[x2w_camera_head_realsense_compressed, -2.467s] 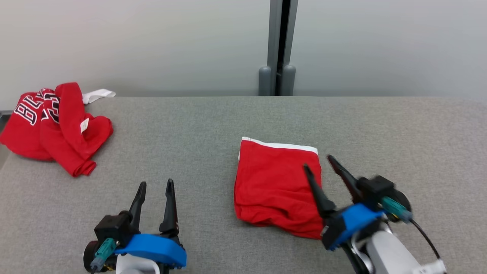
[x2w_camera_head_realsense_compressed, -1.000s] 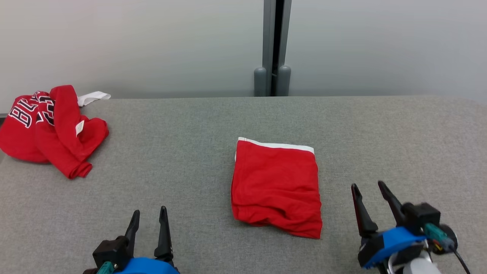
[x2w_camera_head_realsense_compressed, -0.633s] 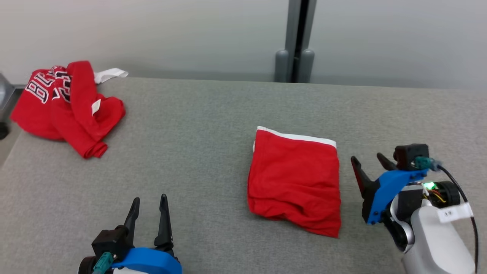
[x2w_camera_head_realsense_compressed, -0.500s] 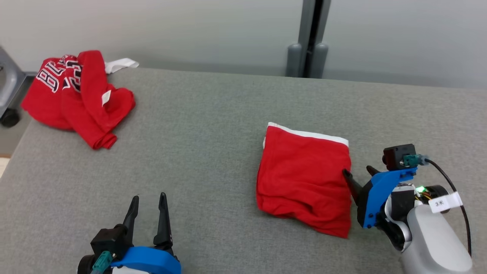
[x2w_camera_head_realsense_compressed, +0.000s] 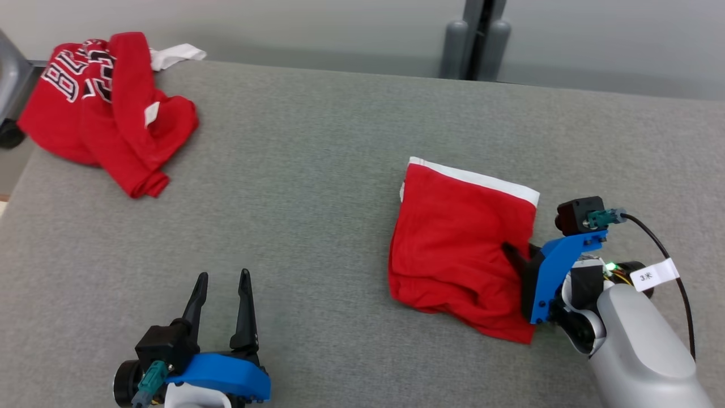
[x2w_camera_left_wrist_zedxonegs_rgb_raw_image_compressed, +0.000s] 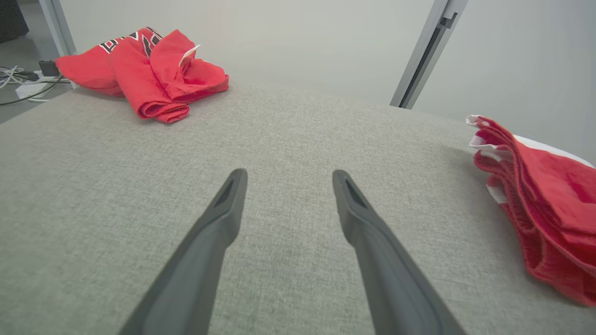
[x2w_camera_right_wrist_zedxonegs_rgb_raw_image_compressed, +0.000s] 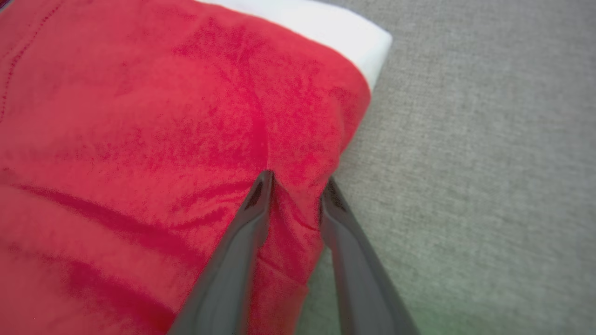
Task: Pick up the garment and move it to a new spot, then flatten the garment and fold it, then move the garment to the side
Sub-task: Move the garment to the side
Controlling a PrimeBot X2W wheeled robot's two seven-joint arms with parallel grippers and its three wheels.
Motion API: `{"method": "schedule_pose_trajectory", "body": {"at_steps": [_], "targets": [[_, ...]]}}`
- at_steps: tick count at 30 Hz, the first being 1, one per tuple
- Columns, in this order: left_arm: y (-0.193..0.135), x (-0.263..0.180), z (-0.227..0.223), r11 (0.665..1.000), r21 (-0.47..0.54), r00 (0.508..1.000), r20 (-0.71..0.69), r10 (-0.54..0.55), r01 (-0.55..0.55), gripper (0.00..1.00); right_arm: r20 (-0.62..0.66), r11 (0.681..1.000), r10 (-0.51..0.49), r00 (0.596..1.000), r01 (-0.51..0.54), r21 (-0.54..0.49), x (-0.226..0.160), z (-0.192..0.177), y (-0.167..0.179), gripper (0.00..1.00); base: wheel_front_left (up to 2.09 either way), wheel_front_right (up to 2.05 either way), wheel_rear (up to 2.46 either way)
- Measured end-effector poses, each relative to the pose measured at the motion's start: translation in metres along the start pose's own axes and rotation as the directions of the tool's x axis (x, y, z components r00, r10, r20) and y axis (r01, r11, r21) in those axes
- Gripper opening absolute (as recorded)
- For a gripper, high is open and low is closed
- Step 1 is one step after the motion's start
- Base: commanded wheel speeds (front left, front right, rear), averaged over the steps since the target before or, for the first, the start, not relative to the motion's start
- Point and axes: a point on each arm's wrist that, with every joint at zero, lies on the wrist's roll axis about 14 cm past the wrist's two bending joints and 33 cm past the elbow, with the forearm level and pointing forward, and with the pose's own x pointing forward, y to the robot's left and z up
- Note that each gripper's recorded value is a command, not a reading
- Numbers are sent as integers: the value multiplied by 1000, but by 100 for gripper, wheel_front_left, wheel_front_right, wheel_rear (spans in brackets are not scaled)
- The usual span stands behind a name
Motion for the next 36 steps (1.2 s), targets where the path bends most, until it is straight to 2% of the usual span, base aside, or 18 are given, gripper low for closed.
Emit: {"method": "schedule_pose_trajectory", "body": {"at_steps": [5,12,18,24,30,36], "targets": [[-24,18,0,997,12,997,0,-82,82,100,62,999,-34,998,34,-8,-8,8,-20,0,0,0,0],[-84,47,-13,963,24,962,-32,-269,270,100,136,979,-201,970,201,14,-48,14,-96,0,0,0,0],[-151,65,-24,890,21,889,-67,-454,456,100,148,918,-395,907,387,83,-107,-2,-169,0,0,0,0],[-194,71,-26,820,25,818,-81,-569,572,100,139,857,-514,847,497,139,-151,-20,-205,0,0,0,0],[-194,74,-27,813,33,811,-94,-577,582,100,121,828,-557,822,539,153,-157,-16,-226,0,0,0,0],[-164,80,-25,851,58,851,-102,-515,522,100,111,795,-606,788,594,125,-155,7,-259,0,0,0,0]]}}
